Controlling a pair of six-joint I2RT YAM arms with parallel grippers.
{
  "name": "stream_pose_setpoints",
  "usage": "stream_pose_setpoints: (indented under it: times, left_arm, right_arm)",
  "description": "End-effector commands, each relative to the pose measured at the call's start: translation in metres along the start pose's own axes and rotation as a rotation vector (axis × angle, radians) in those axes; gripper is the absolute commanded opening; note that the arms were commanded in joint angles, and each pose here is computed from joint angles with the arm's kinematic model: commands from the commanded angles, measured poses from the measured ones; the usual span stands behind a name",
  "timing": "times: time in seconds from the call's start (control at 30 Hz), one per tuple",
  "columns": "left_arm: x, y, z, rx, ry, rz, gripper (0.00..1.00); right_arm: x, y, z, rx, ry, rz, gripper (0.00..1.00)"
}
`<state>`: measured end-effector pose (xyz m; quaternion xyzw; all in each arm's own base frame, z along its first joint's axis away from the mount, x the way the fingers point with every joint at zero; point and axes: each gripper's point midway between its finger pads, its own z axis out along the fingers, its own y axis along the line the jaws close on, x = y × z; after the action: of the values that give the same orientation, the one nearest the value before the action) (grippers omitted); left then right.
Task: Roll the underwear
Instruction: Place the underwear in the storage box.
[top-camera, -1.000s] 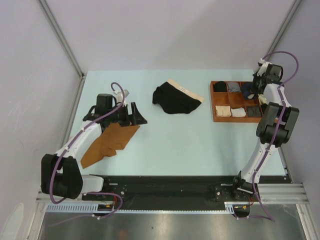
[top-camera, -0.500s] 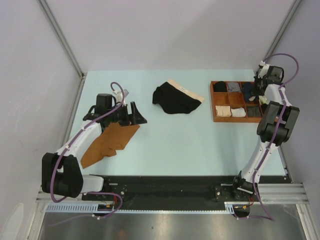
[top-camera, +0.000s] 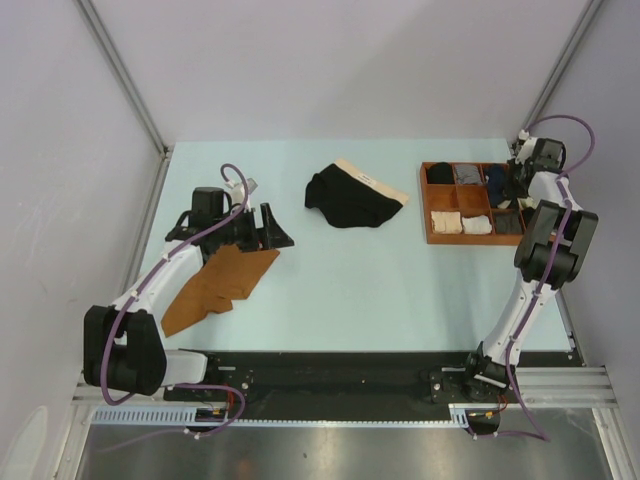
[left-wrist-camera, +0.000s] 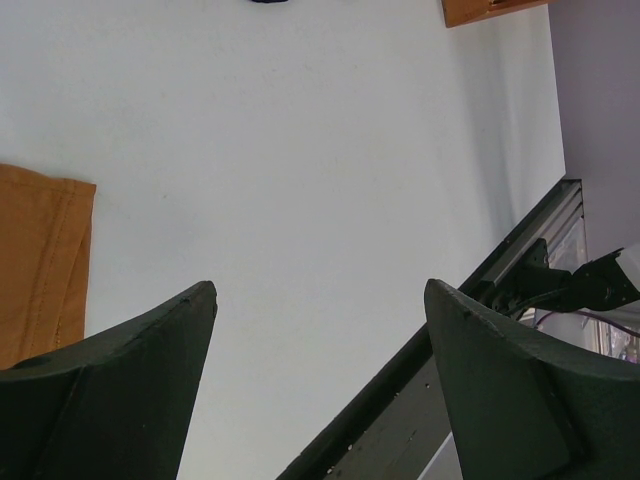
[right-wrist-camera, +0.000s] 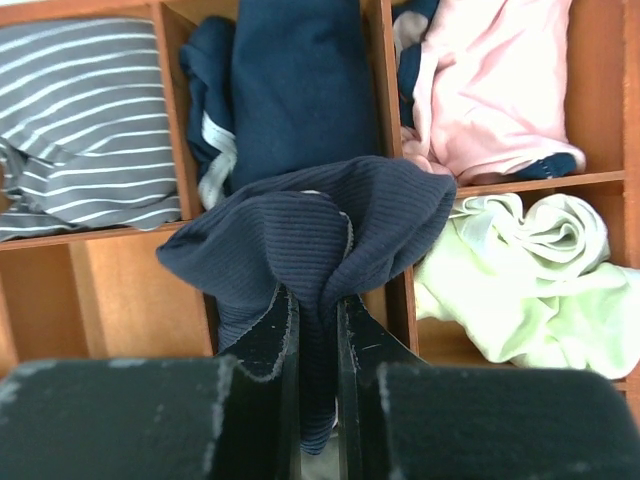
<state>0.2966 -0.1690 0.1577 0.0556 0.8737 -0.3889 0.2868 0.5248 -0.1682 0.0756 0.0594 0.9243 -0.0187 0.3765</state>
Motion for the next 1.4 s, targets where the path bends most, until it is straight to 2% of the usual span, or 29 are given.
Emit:
stream_pose_setpoints:
  times: [0.0, 0.37, 0.53, 0.57, 0.6, 0.67, 0.73, 0.77, 0.83, 0.9, 0.93, 1.0, 1.27, 1.37]
  left_arm:
    - [-0.003, -0.001, -0.001, 0.021, -0.017, 0.018, 0.89]
    - [-0.002, 0.001, 0.000, 0.014, -0.014, 0.015, 0.89]
    - [-0.002, 0.003, -0.002, -0.001, -0.018, 0.022, 0.90]
    - [-0.003, 0.002, -0.003, -0.002, -0.022, 0.025, 0.90]
    - [-0.004, 0.003, -0.004, -0.008, -0.026, 0.028, 0.90]
    - [-0.005, 0.002, -0.006, -0.014, -0.037, 0.038, 0.91]
    - [-0.006, 0.003, -0.007, -0.022, -0.042, 0.041, 0.94]
    - [-0.006, 0.002, -0.008, -0.024, -0.045, 0.042, 0.95]
    - [-0.008, 0.002, -0.010, -0.032, -0.055, 0.049, 0.96]
    - [-0.008, 0.002, -0.011, -0.039, -0.060, 0.052, 0.96]
    - [-0.010, 0.004, -0.012, -0.054, -0.068, 0.058, 0.96]
    - [-0.012, 0.005, -0.015, -0.074, -0.079, 0.063, 0.96]
    - [-0.021, 0.019, -0.029, -0.203, -0.139, 0.092, 0.96]
    - [-0.021, 0.019, -0.030, -0.210, -0.143, 0.094, 0.97]
  right_arm:
    - [0.032, -0.004, 0.018, 0.009, 0.100, -0.019, 0.00]
    - [0.071, -0.014, 0.045, 0.126, 0.231, -0.080, 0.00]
    - [0.074, -0.015, 0.045, 0.140, 0.234, -0.055, 0.00]
    - [0.073, -0.014, 0.044, 0.133, 0.231, -0.056, 0.03]
    - [0.065, -0.012, 0.037, 0.127, 0.213, -0.056, 0.19]
    - [0.050, -0.006, 0.030, 0.092, 0.165, -0.059, 0.36]
    - [0.028, 0.000, 0.017, 0.068, 0.105, -0.063, 0.47]
    - [0.021, 0.003, 0.013, 0.059, 0.085, -0.065, 0.56]
    - [-0.003, 0.007, -0.002, 0.046, 0.026, -0.072, 0.60]
    - [-0.019, 0.010, -0.011, 0.043, -0.013, -0.072, 0.74]
    - [-0.033, 0.010, -0.020, 0.046, -0.047, -0.072, 0.85]
    - [-0.043, 0.011, -0.028, 0.045, -0.069, -0.069, 0.90]
    - [-0.111, 0.012, -0.101, 0.101, -0.269, -0.056, 0.92]
    - [-0.119, 0.022, -0.114, 0.086, -0.284, -0.064, 0.92]
